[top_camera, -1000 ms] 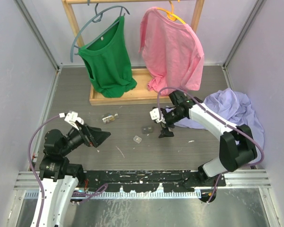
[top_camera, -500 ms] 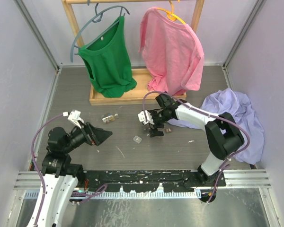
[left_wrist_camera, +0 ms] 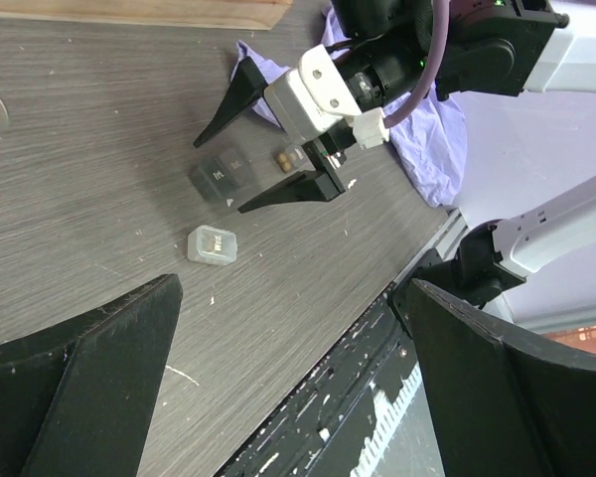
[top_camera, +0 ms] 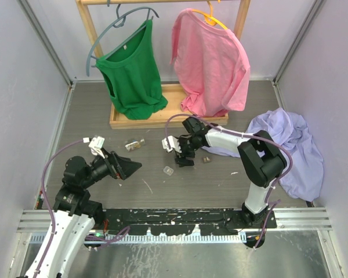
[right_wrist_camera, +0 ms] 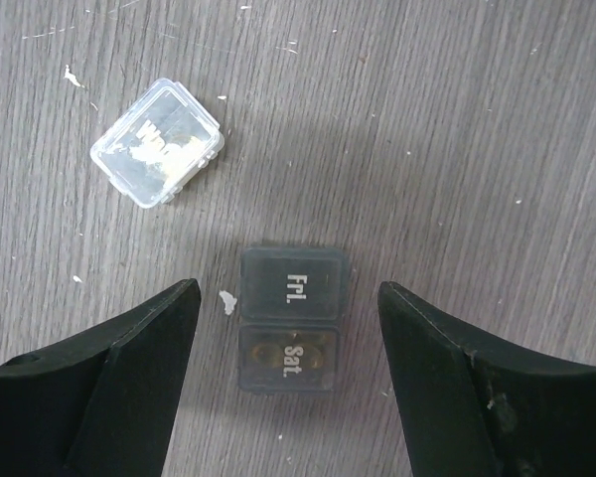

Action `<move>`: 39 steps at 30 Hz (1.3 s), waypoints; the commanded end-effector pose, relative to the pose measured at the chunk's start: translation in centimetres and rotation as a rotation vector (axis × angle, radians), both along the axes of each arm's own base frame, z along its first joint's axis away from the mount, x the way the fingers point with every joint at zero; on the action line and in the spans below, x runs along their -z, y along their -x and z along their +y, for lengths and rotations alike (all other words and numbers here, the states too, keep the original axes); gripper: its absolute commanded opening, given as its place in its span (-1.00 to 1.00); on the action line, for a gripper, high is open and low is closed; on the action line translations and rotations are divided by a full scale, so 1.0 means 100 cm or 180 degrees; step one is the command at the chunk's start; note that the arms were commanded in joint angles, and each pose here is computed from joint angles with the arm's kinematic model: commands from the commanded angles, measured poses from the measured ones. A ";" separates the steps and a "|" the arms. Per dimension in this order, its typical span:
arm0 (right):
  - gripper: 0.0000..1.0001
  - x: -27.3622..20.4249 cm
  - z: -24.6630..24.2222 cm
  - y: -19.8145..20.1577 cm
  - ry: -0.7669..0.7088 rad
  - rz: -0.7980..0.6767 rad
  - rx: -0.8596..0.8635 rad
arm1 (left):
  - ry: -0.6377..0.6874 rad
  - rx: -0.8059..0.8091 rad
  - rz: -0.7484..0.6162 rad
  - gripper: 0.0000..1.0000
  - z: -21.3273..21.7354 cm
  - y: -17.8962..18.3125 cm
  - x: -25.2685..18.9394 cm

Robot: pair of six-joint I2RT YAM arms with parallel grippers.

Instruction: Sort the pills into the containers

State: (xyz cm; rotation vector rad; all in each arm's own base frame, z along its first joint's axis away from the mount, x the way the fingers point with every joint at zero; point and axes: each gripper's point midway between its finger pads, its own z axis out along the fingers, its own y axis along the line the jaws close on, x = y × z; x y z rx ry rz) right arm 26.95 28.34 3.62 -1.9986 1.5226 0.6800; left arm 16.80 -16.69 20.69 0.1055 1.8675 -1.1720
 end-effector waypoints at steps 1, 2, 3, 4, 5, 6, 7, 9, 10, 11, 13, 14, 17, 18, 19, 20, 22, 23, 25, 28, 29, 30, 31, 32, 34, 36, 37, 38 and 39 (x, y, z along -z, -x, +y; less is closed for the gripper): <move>0.54 -0.010 0.015 -0.013 -0.0068 -0.0137 0.0039 | 0.0066 -0.0045 -0.0226 0.96 -0.001 -0.007 -0.014; 0.52 -0.009 0.015 -0.013 -0.0059 -0.0123 0.0043 | 0.0068 -0.0046 -0.0223 0.97 -0.001 -0.007 -0.014; 0.51 -0.008 0.016 -0.013 -0.0055 -0.0118 0.0046 | 0.0069 -0.0048 -0.0222 0.97 -0.001 -0.007 -0.013; 0.49 -0.007 0.016 -0.013 -0.0044 -0.0109 0.0049 | 0.0071 -0.0049 -0.0224 0.97 -0.001 -0.007 -0.013; 0.47 -0.006 0.016 -0.012 -0.0042 -0.0106 0.0046 | 0.0071 -0.0052 -0.0232 0.97 0.000 -0.007 -0.014; 0.45 -0.006 0.016 -0.013 -0.0039 -0.0107 0.0051 | 0.0072 -0.0050 -0.0225 0.96 0.000 -0.007 -0.013; 0.43 -0.005 0.016 -0.013 -0.0037 -0.0103 0.0053 | 0.0072 -0.0046 -0.0232 0.96 -0.001 -0.007 -0.013; 0.39 -0.005 0.017 -0.012 -0.0040 -0.0089 0.0060 | 0.0073 -0.0046 -0.0221 0.97 -0.001 -0.007 -0.013; 0.37 -0.005 0.017 -0.012 -0.0038 -0.0084 0.0062 | 0.0073 -0.0041 -0.0218 0.97 -0.001 -0.007 -0.013; 0.36 -0.004 0.018 -0.012 -0.0035 -0.0084 0.0065 | 0.0073 -0.0040 -0.0217 0.96 -0.001 -0.007 -0.013; 0.33 -0.003 0.019 -0.012 -0.0031 -0.0084 0.0072 | 0.0076 -0.0040 -0.0221 0.96 -0.001 -0.006 -0.013; 0.31 -0.003 0.019 -0.012 -0.0028 -0.0080 0.0083 | 0.0077 -0.0039 -0.0220 0.96 -0.001 -0.006 -0.013; 0.25 -0.001 0.019 -0.012 -0.0015 -0.0063 0.0101 | 0.0081 -0.0042 -0.0226 0.96 -0.001 -0.006 -0.014; 0.24 -0.002 0.019 -0.012 -0.0019 -0.0061 0.0109 | 0.0081 -0.0041 -0.0218 0.97 -0.001 -0.006 -0.013; 0.22 -0.002 0.020 -0.012 -0.0023 -0.0058 0.0112 | 0.0081 -0.0037 -0.0219 0.97 -0.001 -0.006 -0.013; 0.20 -0.002 0.020 -0.012 -0.0023 -0.0053 0.0118 | 0.0083 -0.0038 -0.0211 0.96 -0.001 -0.006 -0.013; 0.15 -0.002 0.020 -0.012 -0.0019 -0.0054 0.0134 | 0.0083 -0.0033 -0.0206 0.96 -0.001 -0.006 -0.013; 0.12 -0.001 0.020 -0.013 -0.0018 -0.0051 0.0146 | 0.0082 -0.0031 -0.0201 0.96 -0.001 -0.006 -0.013; 0.06 -0.002 0.020 -0.013 -0.0018 -0.0052 0.0157 | 0.0085 -0.0022 -0.0206 0.96 -0.002 -0.006 -0.013; -0.01 -0.004 0.020 -0.013 -0.0026 -0.0051 0.0169 | 0.0088 -0.0017 -0.0201 0.96 -0.002 -0.005 -0.013; -0.04 -0.005 0.020 -0.012 -0.0025 -0.0050 0.0174 | 0.0088 -0.0016 -0.0202 0.96 -0.002 -0.005 -0.013; -0.07 -0.005 0.020 -0.012 -0.0029 -0.0049 0.0182 | 0.0088 -0.0017 -0.0202 0.96 -0.002 -0.005 -0.013; -0.11 -0.006 0.020 -0.012 -0.0030 -0.0046 0.0186 | 0.0092 -0.0017 -0.0203 0.96 -0.002 -0.005 -0.014; -0.16 -0.007 0.020 -0.012 -0.0035 -0.0043 0.0196 | 0.0093 -0.0014 -0.0201 0.96 -0.002 -0.005 -0.014; -0.26 -0.010 0.020 -0.011 -0.0048 -0.0030 0.0218 | 0.0098 -0.0008 -0.0196 0.97 -0.002 -0.005 -0.013; -0.32 -0.014 0.020 -0.009 -0.0068 0.0021 0.0273 | 0.0121 0.0002 -0.0191 0.96 -0.003 -0.005 -0.014; -0.33 -0.017 0.020 -0.008 -0.0085 0.0043 0.0299 | 0.0142 0.0007 -0.0190 0.96 -0.004 -0.005 -0.015; -0.35 -0.020 0.021 -0.007 -0.0103 0.0105 0.0372 | 0.0169 0.0014 -0.0192 0.97 -0.005 -0.006 -0.016; -0.36 -0.024 0.022 -0.006 -0.0130 0.0159 0.0435 | 0.0195 0.0029 -0.0183 0.97 -0.007 -0.007 -0.016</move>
